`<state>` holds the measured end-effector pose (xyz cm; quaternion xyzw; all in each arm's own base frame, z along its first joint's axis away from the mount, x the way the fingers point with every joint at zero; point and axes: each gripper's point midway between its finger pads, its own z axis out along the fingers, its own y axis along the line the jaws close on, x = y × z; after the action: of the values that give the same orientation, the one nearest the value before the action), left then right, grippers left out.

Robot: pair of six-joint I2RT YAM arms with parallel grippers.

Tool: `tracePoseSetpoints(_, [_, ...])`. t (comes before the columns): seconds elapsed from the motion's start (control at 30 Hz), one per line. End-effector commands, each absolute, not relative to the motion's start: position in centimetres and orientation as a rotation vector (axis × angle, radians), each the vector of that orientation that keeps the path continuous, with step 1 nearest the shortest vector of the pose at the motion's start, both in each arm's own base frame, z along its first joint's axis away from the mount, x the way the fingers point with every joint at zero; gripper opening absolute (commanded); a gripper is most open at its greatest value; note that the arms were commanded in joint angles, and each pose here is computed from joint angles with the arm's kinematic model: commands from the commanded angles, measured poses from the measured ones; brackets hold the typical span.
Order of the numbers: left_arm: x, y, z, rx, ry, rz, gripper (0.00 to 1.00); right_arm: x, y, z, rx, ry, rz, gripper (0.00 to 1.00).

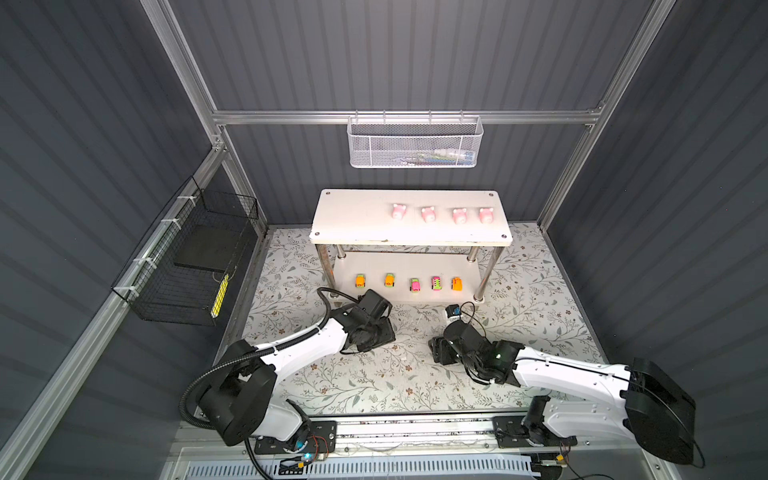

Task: Place and organize the plastic toys onto the shelf
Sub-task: 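Draw the left gripper back down toward the last pink pig on the table, then lower the left gripper onto the last pink pig and close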

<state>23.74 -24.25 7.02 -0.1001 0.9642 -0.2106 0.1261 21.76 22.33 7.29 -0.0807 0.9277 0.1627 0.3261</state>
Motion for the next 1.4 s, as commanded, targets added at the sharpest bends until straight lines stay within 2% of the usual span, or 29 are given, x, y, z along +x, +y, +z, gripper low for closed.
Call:
tracePoseSetpoints(0.0, [24.6, -24.3, 7.5, -0.397, 2.766, -0.596, 0.58, 22.0, 21.8, 7.3, -0.17, 2.41, 0.431, 0.72])
tracePoseSetpoints(0.77, [25.1, -24.5, 4.9, -0.631, 2.825, -0.443, 0.56, 21.9, 19.7, 5.3, -0.103, 2.407, 0.471, 0.72])
tracePoseSetpoints(0.9, [25.3, -24.3, 4.3, -0.683, 2.823, -0.411, 0.49, 21.8, 19.4, 5.4, -0.097, 2.386, 0.5, 0.72])
tracePoseSetpoints(1.17, [25.5, -24.4, 3.2, -0.698, 2.847, -0.353, 0.48, 21.7, 19.0, 5.1, -0.097, 2.39, 0.508, 0.72])
tracePoseSetpoints(1.37, [25.2, -24.1, 2.8, -0.692, 2.866, -0.316, 0.42, 21.9, 19.3, 5.0, -0.088, 2.39, 0.526, 0.72])
